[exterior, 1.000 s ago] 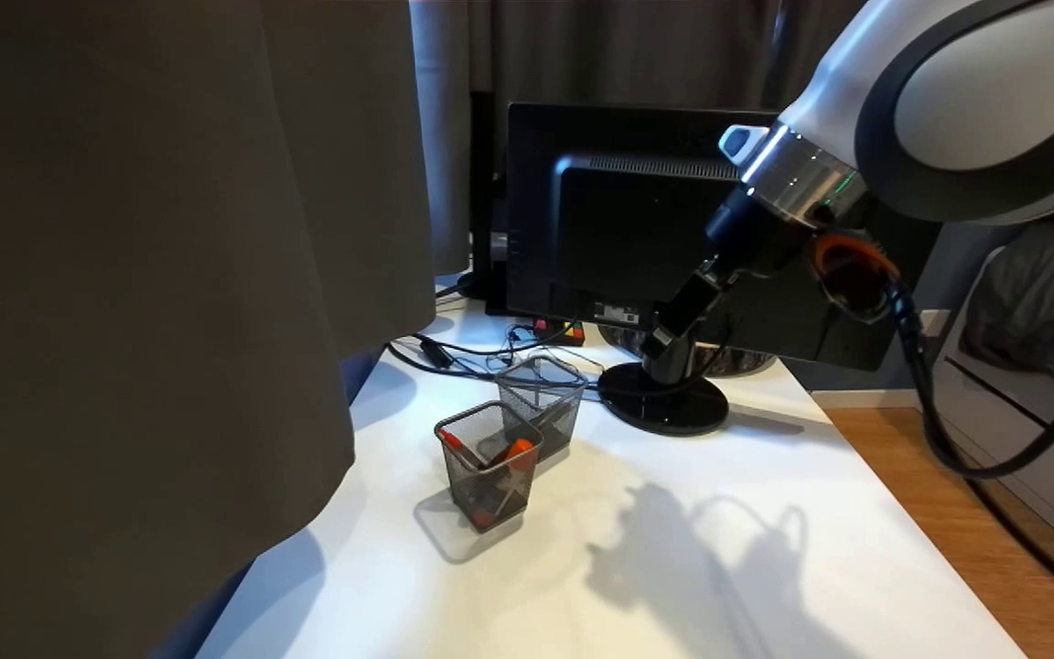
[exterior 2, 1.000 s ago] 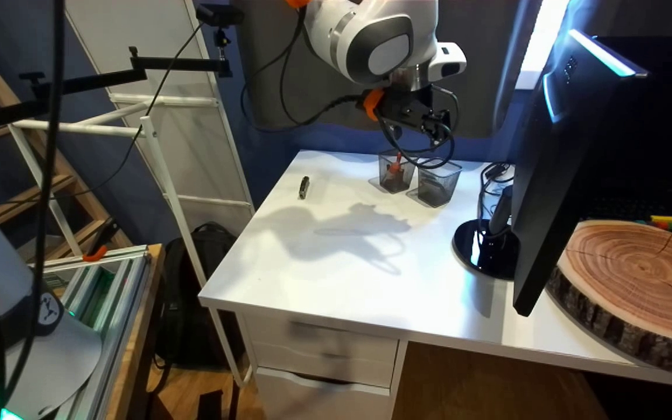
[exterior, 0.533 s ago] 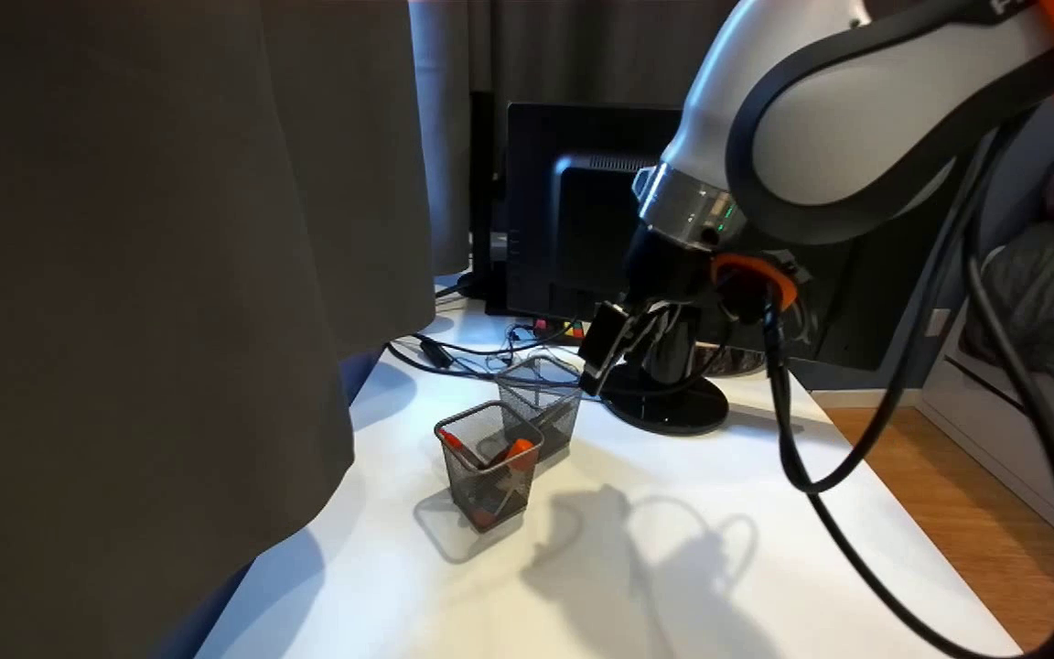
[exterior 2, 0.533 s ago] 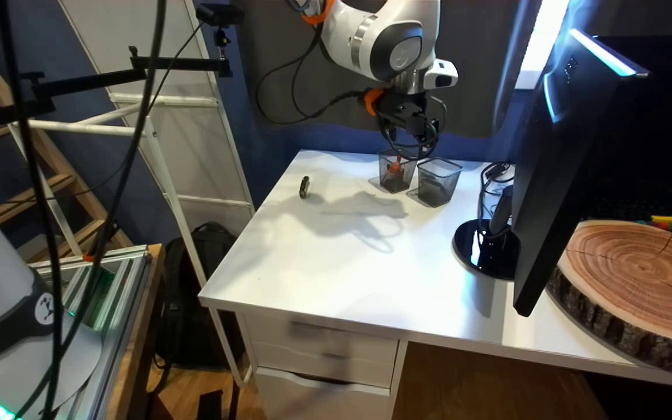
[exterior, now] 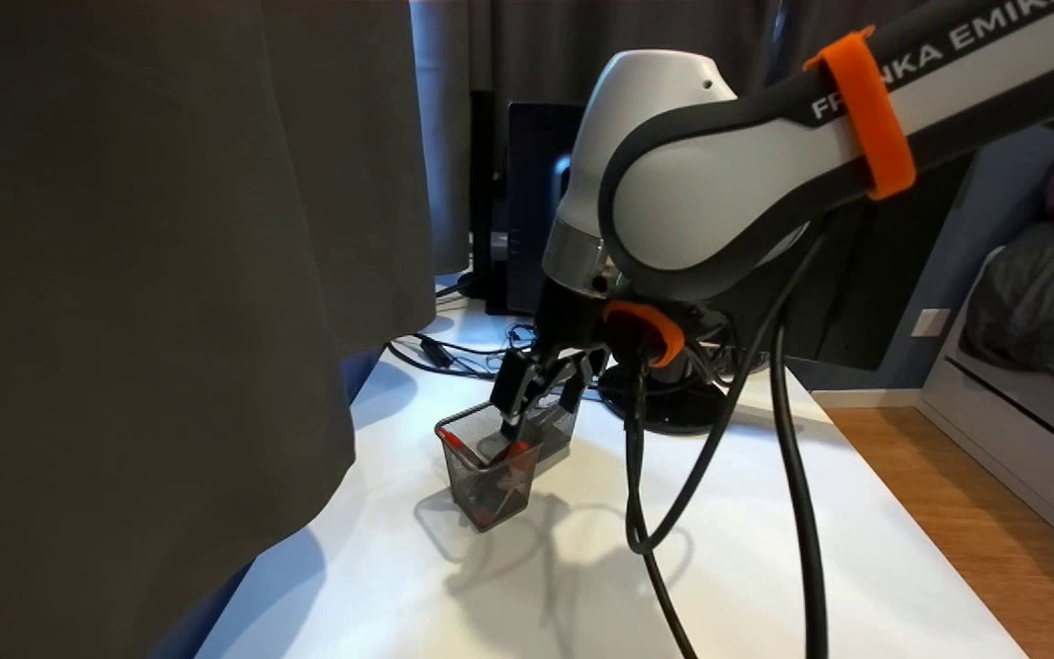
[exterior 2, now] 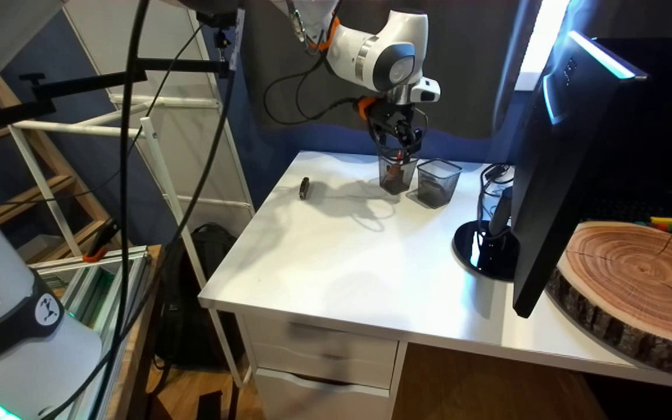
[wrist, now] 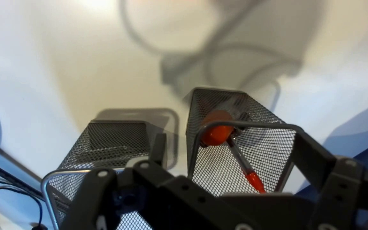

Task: Move one bin to the front of the desk

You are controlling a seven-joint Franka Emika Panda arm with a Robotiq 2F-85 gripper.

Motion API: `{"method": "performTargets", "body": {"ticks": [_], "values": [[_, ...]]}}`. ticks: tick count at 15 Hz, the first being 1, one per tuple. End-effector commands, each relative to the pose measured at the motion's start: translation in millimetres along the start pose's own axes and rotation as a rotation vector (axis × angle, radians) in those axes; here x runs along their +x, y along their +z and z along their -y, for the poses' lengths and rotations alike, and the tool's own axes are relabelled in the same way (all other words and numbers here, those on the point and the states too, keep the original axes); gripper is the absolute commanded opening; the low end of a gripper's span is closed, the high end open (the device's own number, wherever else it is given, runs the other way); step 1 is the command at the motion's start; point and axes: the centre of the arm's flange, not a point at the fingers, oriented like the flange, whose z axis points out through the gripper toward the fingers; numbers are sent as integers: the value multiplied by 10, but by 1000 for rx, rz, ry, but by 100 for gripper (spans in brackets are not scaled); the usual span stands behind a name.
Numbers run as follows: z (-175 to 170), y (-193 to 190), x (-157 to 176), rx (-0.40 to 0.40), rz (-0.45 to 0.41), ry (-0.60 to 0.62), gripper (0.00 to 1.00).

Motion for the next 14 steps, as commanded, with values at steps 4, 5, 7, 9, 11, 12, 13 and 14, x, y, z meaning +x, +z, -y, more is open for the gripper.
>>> {"method": "performTargets", "body": {"ticks": [4,5,7,9,11,12,13,14], "values": [[5,57,-14,-8,46,150,100],[6,81,-23,-8,50,182,100],[-19,97,-23,-14,36,239,99],[-81,114,-7,-41,14,297,85],[-173,141,10,-60,14,346,76],[-214,171,19,-65,17,360,69],[-240,203,27,-62,16,365,71],[-250,248,41,-67,10,359,72]]}}
